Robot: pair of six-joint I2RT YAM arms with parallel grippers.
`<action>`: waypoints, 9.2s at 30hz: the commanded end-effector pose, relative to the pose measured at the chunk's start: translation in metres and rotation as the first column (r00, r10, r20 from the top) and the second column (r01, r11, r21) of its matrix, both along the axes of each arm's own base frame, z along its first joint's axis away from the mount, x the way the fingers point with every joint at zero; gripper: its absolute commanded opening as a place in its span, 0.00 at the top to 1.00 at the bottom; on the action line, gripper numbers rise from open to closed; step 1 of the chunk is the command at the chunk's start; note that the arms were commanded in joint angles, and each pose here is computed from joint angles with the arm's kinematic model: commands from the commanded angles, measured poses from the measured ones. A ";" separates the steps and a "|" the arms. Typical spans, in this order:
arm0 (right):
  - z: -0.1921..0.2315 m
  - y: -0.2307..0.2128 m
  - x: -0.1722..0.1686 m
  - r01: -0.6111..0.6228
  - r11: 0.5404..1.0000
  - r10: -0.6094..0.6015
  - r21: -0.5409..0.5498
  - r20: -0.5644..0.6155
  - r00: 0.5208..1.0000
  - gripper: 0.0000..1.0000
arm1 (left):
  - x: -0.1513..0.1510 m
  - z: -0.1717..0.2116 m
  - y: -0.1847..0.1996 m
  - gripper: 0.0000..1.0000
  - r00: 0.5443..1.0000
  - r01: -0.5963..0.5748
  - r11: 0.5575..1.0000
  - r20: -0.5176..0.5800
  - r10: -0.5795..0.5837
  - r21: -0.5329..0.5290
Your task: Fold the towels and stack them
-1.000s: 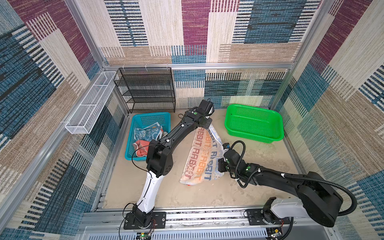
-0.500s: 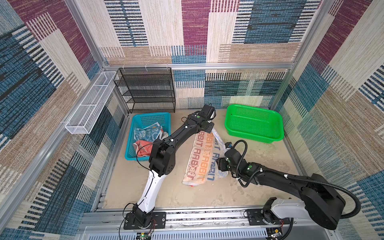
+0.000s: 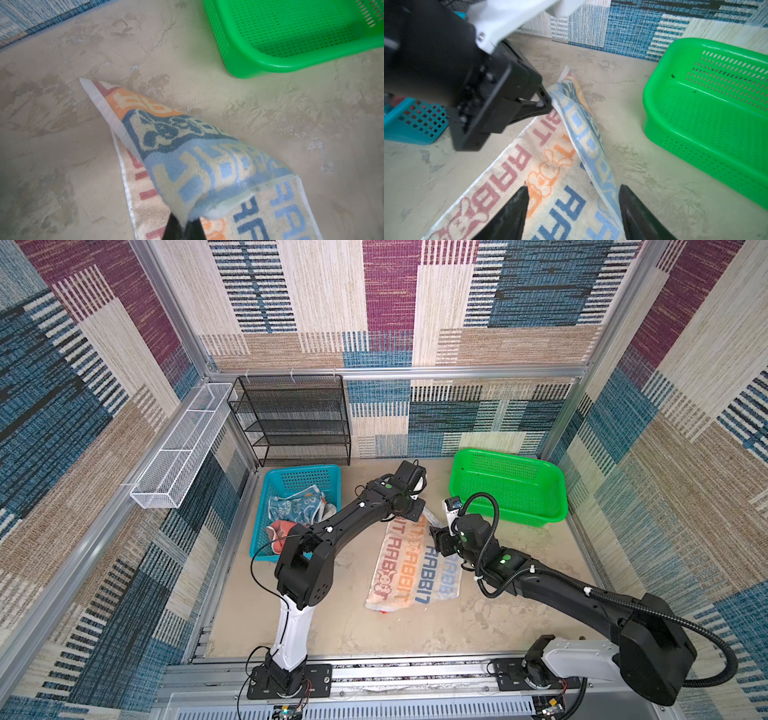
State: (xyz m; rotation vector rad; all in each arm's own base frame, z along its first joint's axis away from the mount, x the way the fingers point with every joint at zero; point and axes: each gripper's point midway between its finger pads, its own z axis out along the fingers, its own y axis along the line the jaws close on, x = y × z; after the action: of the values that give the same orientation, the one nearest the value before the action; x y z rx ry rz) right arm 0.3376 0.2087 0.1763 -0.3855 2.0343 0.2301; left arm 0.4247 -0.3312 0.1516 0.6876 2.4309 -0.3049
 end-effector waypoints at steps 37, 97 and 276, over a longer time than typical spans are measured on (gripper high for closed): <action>-0.059 -0.030 0.026 0.108 0.993 -0.104 0.054 -0.072 0.992 0.41 | -0.062 -0.024 -0.039 1.00 0.948 0.229 0.964 -0.195 -0.252 -0.134; -0.111 -0.010 0.040 -0.346 0.895 0.228 -0.281 -0.379 0.897 0.45 | 0.025 -0.037 0.108 0.20 0.967 -0.227 0.973 -0.106 0.230 0.038; -0.107 -0.019 0.058 -0.025 0.982 -0.016 -0.189 -0.214 0.977 0.65 | 0.003 0.021 0.099 1.00 0.907 -0.406 0.909 -0.167 0.388 -0.095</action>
State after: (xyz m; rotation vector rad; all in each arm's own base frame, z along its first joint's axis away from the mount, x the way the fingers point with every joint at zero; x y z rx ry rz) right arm 0.3970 0.1864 0.0670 -0.4510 2.2857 0.0362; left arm 0.4274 -0.2372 0.1669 0.0943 2.5997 -0.3768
